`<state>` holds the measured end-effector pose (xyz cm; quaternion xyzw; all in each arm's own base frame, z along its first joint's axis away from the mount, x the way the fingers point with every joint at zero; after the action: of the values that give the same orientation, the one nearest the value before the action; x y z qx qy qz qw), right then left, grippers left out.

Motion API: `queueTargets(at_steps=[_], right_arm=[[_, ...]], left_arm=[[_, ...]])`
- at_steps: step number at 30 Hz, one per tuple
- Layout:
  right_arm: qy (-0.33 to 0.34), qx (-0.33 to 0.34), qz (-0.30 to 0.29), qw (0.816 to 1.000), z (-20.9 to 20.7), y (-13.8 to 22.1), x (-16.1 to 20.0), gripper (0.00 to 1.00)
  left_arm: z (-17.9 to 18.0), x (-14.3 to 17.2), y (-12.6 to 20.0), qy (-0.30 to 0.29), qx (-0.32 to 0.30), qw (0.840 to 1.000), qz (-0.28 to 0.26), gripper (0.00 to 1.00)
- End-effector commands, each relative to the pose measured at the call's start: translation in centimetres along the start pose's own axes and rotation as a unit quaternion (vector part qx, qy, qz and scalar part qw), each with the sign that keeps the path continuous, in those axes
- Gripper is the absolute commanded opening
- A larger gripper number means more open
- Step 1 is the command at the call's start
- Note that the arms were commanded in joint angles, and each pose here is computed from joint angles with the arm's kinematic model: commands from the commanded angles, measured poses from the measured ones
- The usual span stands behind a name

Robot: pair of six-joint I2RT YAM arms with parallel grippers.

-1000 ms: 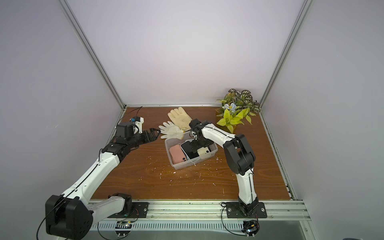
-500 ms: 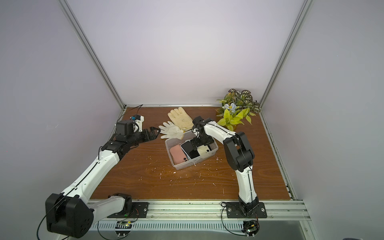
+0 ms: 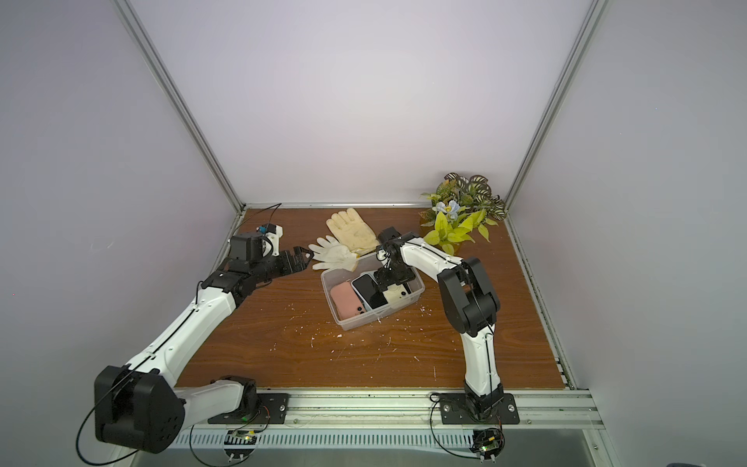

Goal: Take the phone out of the storage box
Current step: Pick up the phone from the storage box, then place the phone at the center of the board.

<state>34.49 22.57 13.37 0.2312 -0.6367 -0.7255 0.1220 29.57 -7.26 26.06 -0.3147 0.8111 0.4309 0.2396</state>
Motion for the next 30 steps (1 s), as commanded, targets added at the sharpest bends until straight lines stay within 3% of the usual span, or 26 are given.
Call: queueTargets(at_steps=[1, 11, 21, 25, 30], right_arm=[[0.018, 0.018, -0.041, 0.999, 0.9, 2.5, -0.8, 0.64], [0.061, 0.002, -0.148, 0.987, 2.4, 9.3, -2.6, 0.62], [0.137, -0.064, -0.212, 0.965, 6.4, 14.2, -3.2, 0.62], [0.158, -0.093, -0.223, 0.957, 8.2, 15.2, -3.0, 0.62], [0.17, -0.103, -0.232, 0.952, 9.4, 16.1, -2.8, 0.62]], left_arm=[[-0.9, -0.8, 0.2, -0.007, 0.02, 1.0, -0.01, 0.99], [-2.7, -1.4, -0.9, 0.013, 0.133, 0.991, 0.006, 0.99], [-5.5, 0.1, -4.6, 0.016, 0.235, 0.965, 0.119, 1.0], [-6.8, 0.9, -5.7, 0.007, 0.25, 0.958, 0.143, 0.95], [-6.9, 0.8, -6.3, 0.014, 0.248, 0.958, 0.142, 0.79]])
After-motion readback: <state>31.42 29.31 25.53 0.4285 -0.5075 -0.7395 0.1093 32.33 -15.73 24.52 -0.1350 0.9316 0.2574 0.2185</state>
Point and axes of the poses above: each gripper's point midway between its finger pads, its own y axis back along the fingers, its own z axis along the line the jaws close on, x = y × z, the point moved 9 cm from there along y, back along the fingers, and after that the axes turned 1 degree about y, right-handed, at the moved point
